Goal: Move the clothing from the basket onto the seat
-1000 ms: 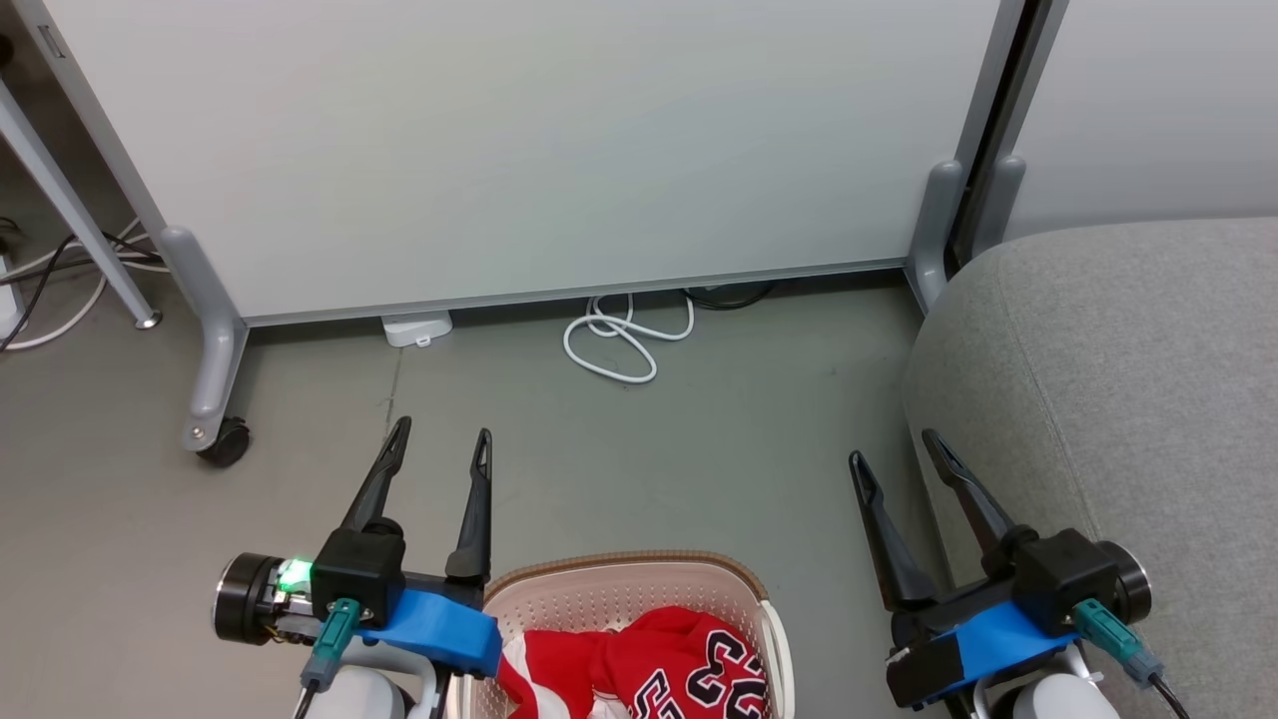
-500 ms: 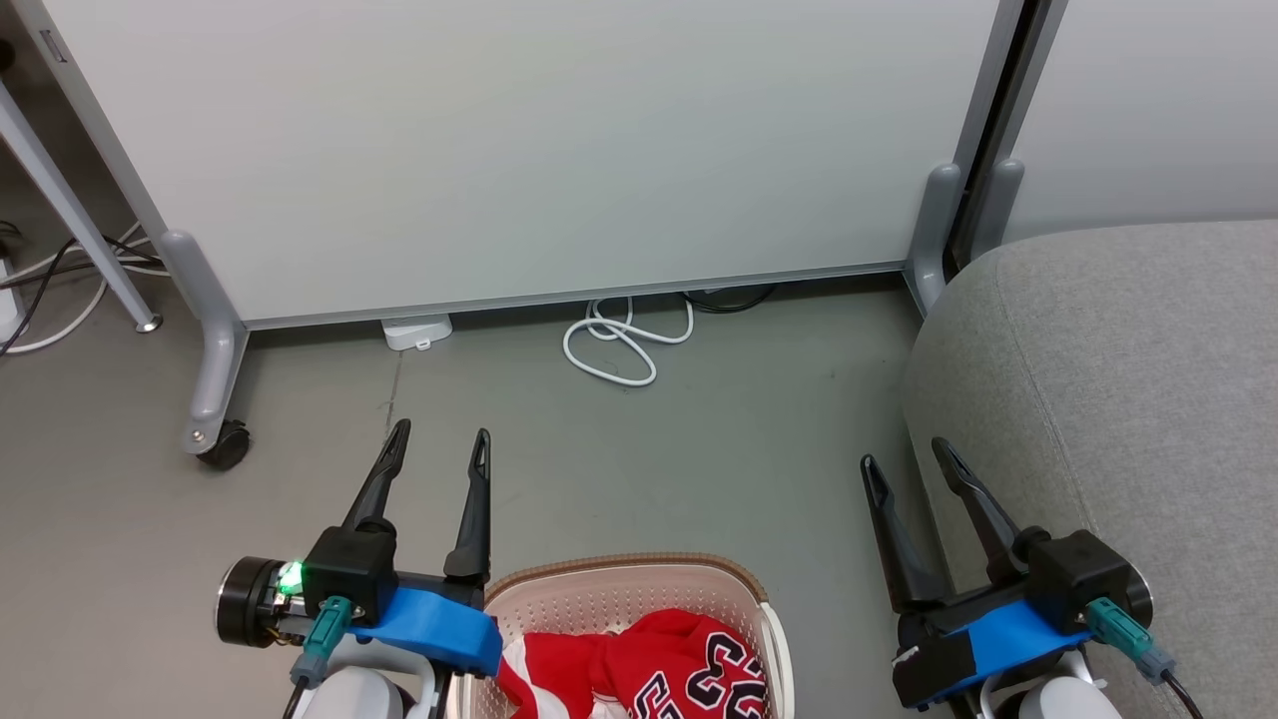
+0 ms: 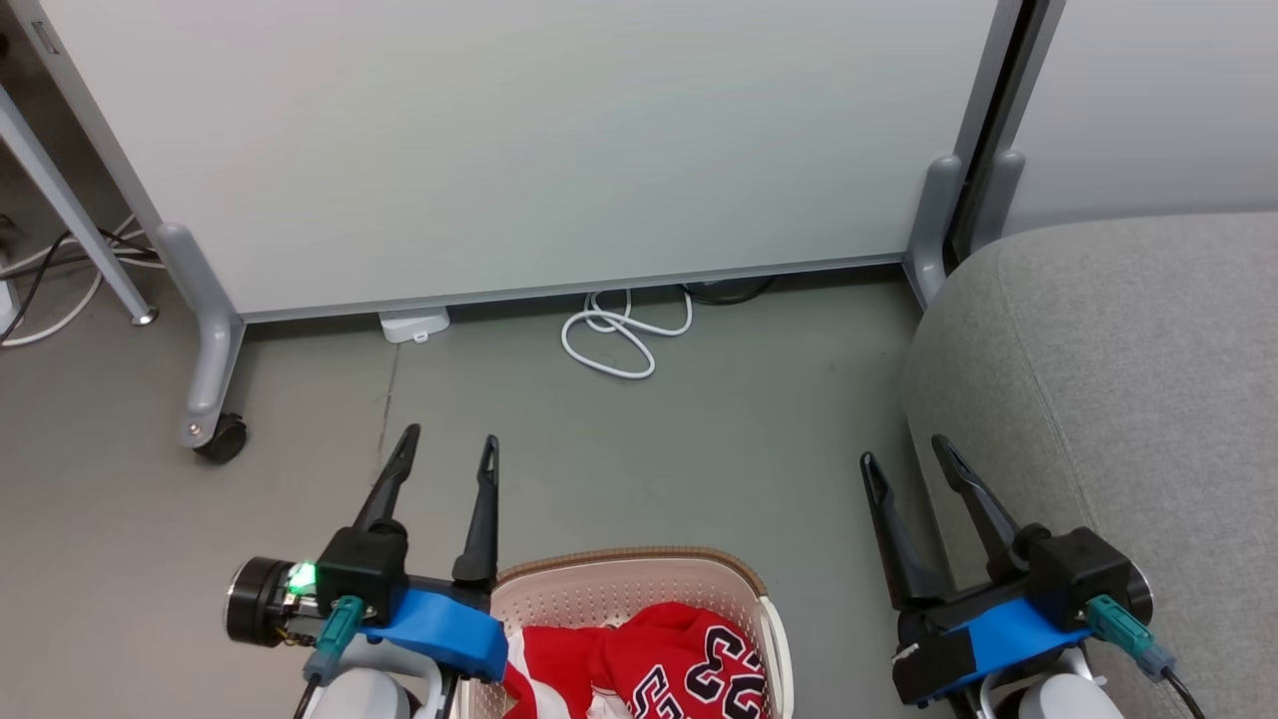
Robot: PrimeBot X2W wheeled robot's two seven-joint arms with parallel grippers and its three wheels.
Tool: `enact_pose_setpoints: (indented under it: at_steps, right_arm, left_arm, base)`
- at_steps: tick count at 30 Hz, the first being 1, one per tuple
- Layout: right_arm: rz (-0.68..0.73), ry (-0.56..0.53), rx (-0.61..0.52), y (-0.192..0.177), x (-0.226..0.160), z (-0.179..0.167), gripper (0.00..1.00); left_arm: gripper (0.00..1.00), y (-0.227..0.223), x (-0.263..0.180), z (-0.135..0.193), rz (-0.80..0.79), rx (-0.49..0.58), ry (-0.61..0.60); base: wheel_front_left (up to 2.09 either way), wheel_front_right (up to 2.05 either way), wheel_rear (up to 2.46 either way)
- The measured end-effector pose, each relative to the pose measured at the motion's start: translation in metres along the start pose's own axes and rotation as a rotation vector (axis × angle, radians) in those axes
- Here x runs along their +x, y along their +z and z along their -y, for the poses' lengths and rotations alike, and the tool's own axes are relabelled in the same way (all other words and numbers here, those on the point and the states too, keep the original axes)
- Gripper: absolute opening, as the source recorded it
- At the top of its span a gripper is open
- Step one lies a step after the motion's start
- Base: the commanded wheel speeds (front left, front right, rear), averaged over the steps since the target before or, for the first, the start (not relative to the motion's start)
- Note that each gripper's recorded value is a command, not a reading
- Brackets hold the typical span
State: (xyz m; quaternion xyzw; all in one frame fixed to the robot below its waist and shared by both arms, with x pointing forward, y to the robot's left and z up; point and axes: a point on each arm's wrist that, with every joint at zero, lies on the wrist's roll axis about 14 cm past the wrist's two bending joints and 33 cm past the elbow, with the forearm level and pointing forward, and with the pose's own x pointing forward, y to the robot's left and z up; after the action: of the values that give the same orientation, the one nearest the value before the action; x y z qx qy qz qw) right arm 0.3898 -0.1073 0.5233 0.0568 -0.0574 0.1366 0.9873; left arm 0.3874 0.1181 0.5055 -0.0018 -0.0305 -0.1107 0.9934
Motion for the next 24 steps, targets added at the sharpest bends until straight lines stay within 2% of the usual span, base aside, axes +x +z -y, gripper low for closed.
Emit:
enact_pose_setpoints:
  at_steps: [12,24]
  right_arm:
    - [-0.003,-0.004,-0.025,-0.005,0.02,0.009,1.0]
    - [-0.039,0.004,-0.068,-0.03,0.059,0.023,1.0]
  left_arm:
    - [1.0,-0.045,0.025,0.018,-0.147,0.103,-0.175]
    - [1.0,-0.144,0.04,0.042,-0.432,0.202,-0.393]
  base:
    - [0.0,0.0,0.0]
    - [0.0,0.0,0.0]
